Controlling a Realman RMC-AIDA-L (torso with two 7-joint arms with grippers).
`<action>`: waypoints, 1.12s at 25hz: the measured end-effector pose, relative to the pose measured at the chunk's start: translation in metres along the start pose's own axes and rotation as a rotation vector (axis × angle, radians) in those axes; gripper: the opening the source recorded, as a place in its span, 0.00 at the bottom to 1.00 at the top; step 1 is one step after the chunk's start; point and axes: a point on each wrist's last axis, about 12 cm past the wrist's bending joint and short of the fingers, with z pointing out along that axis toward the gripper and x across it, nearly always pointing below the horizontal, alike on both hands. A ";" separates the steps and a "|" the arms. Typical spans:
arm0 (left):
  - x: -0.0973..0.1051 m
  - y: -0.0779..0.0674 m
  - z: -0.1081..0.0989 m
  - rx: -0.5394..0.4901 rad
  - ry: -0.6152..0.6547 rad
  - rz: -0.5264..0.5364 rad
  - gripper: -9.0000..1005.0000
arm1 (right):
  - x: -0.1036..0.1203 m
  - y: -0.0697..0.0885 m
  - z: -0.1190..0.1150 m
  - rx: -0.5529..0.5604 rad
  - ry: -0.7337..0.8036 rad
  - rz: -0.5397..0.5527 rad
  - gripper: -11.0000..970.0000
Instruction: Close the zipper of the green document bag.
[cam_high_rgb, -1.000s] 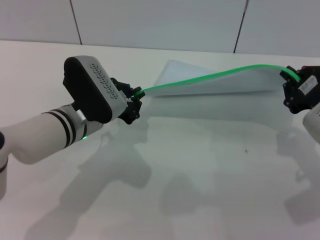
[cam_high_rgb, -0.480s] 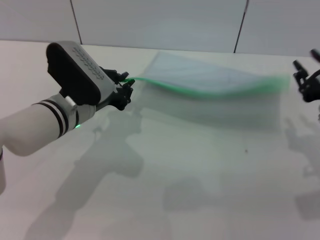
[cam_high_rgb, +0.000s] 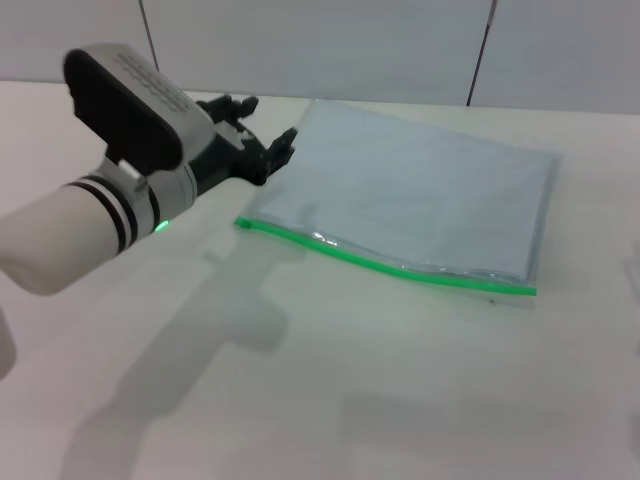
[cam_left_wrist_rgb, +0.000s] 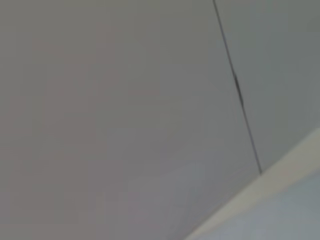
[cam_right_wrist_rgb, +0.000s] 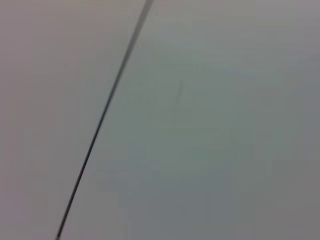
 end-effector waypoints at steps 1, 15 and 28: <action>-0.002 0.001 -0.002 0.011 -0.025 -0.017 0.42 | 0.007 0.002 0.004 -0.010 0.008 0.067 0.64; 0.026 0.009 -0.025 -0.029 -0.370 -0.224 0.64 | 0.047 0.012 0.021 -0.084 0.002 0.230 0.86; 0.032 0.014 -0.021 -0.071 -0.367 -0.244 0.64 | 0.059 0.012 0.041 0.003 0.108 0.297 0.86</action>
